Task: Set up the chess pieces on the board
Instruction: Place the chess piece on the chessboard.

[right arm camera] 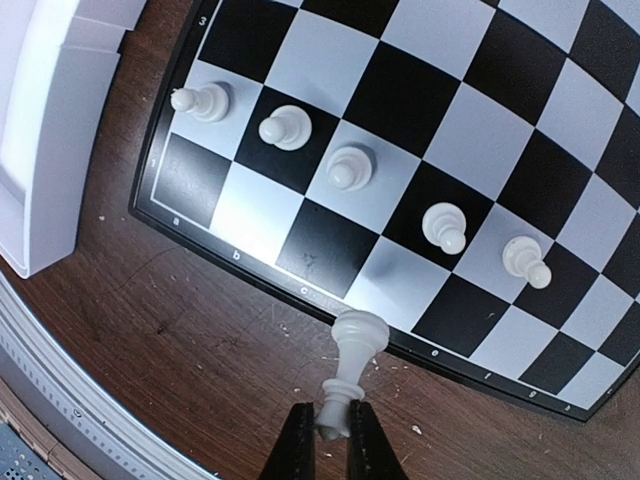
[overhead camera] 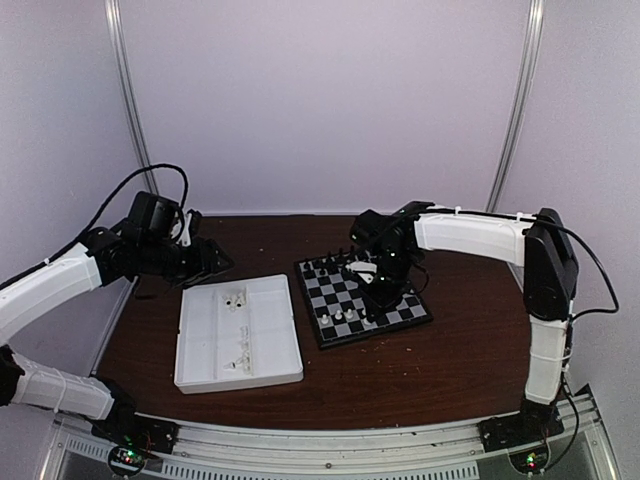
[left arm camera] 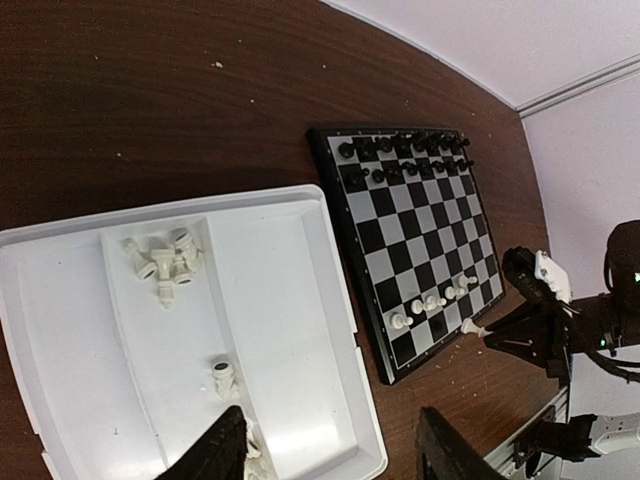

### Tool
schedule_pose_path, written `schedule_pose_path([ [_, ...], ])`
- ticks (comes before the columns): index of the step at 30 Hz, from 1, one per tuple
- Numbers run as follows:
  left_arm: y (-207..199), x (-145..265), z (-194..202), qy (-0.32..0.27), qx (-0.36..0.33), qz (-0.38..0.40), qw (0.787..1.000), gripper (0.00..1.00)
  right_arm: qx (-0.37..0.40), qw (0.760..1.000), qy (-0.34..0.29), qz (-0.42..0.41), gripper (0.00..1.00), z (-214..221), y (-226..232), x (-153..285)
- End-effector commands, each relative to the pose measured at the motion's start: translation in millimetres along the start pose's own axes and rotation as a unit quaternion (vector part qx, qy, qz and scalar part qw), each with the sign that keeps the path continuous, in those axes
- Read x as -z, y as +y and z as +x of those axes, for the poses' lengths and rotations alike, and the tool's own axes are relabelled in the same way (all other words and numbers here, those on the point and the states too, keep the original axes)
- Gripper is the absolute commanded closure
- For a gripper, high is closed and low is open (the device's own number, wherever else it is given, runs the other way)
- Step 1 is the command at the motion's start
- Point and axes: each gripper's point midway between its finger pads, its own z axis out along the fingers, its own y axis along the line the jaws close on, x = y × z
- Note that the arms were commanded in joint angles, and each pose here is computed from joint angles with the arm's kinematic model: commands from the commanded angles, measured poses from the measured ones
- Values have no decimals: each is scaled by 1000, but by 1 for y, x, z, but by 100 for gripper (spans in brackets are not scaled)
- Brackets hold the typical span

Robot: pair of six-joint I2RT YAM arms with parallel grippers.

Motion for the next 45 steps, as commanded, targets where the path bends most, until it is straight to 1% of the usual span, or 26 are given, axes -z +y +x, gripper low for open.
schedule_pose_path([
  [1,-5,4,-12,-16,-11,3,1000,42,1,1000,9,14,93,2,-7,-11],
  [5,-5,2,-12,-13,-11,2,1000,42,2,999,16,28,93,3,-13,-16],
  [18,-6,-2,-11,-6,-12,3,1000,42,6,999,17,32,92,0,-16,-24],
  [33,-4,-5,-9,0,-18,-1,1000,42,3,999,17,44,82,-4,-20,-26],
  [35,-3,-5,-9,0,-18,-2,1000,42,3,999,16,45,79,-4,-20,-26],
  [37,-4,-5,-10,0,-20,-2,1000,42,4,999,13,46,73,-5,-20,-25],
  [38,-4,-5,-10,0,-20,-2,1000,42,3,999,12,46,73,-6,-21,-25],
  [40,-4,-5,-10,1,-19,-2,1000,42,5,999,9,45,72,-7,-20,-23],
  [42,-5,-5,-10,2,-19,0,1000,42,5,999,10,45,75,-6,-20,-24],
  [45,-5,-5,-10,4,-19,1,1000,42,5,999,12,45,74,-4,-20,-24],
])
